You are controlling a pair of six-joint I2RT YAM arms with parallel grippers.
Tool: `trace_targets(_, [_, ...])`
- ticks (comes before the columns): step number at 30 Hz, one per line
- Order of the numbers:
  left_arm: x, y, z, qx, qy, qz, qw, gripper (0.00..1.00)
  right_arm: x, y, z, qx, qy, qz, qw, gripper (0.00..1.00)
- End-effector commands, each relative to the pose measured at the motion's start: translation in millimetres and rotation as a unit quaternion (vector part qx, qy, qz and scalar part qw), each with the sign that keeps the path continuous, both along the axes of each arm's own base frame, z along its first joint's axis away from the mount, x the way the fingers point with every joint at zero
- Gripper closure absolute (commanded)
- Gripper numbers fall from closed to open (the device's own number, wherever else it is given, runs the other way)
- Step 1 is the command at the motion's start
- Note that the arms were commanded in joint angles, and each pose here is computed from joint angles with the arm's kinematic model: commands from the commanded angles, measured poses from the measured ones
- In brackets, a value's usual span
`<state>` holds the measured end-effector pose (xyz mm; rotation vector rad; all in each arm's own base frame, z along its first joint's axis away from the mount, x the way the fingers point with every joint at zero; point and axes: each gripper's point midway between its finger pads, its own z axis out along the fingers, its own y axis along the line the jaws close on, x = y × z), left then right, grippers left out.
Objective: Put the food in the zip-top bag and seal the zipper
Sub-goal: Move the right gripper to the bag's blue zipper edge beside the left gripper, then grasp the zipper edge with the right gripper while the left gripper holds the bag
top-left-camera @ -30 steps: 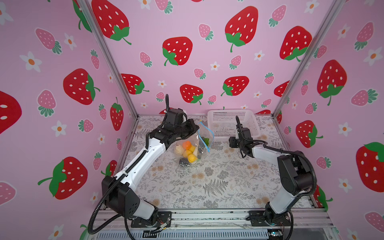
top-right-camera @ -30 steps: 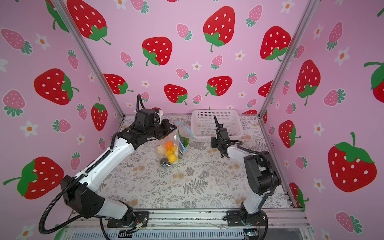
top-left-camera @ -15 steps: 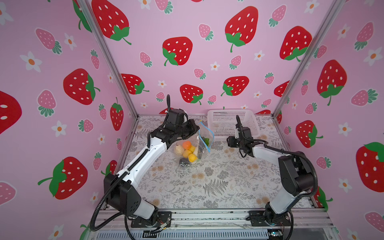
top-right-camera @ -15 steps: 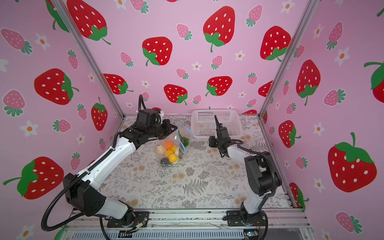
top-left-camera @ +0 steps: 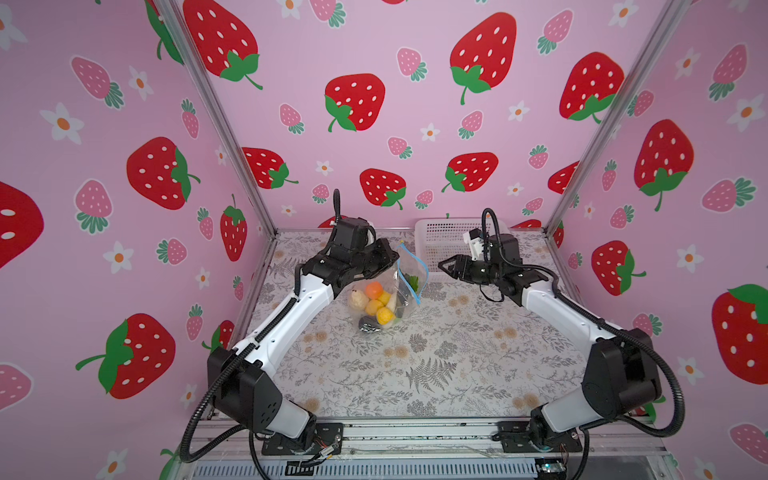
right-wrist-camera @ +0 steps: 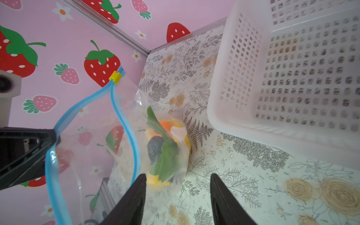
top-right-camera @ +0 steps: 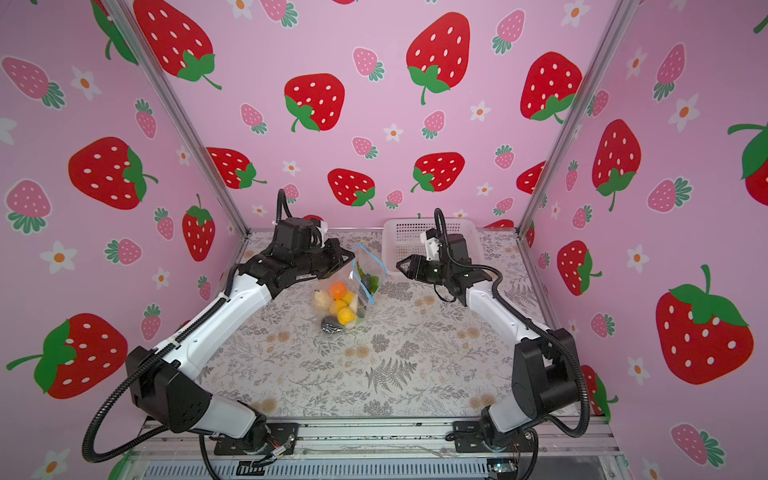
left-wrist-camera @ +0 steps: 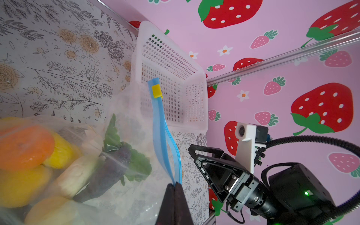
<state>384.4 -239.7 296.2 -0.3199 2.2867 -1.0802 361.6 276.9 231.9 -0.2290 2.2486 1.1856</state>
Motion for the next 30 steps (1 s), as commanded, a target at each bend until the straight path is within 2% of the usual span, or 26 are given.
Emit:
trace_targets(1, [0, 2, 14, -0.007, -0.017, 0.002, 1.0, 1.0, -11, 17, 23, 0.029, 0.009, 0.033, 0.999, 0.46])
trace_targets(13, [-1, 3, 13, -0.003, -0.013, 0.002, 1.0, 1.0, -13, 51, 19, -0.029, 0.007, 0.075, 0.997, 0.48])
trace_targets(17, [-2, 4, 14, -0.001, -0.016, 0.004, 1.0, 1.0, -11, 43, 9, -0.058, 0.003, 0.056, 0.997, 0.48])
trace_targets(21, [-2, 4, 12, -0.001, -0.013, 0.005, 1.0, 1.0, -16, 46, 4, -0.059, 0.004, 0.06, 0.996, 0.54])
trace_targets(24, [-1, 4, 12, -0.001, -0.013, 0.005, 1.0, 1.0, -19, 52, 4, -0.054, 0.004, 0.07, 0.996, 0.69])
trace_targets(30, [-2, 4, 14, 0.0, -0.014, 0.006, 1.0, 1.0, -19, 56, 6, -0.05, 0.002, 0.077, 0.996, 0.82])
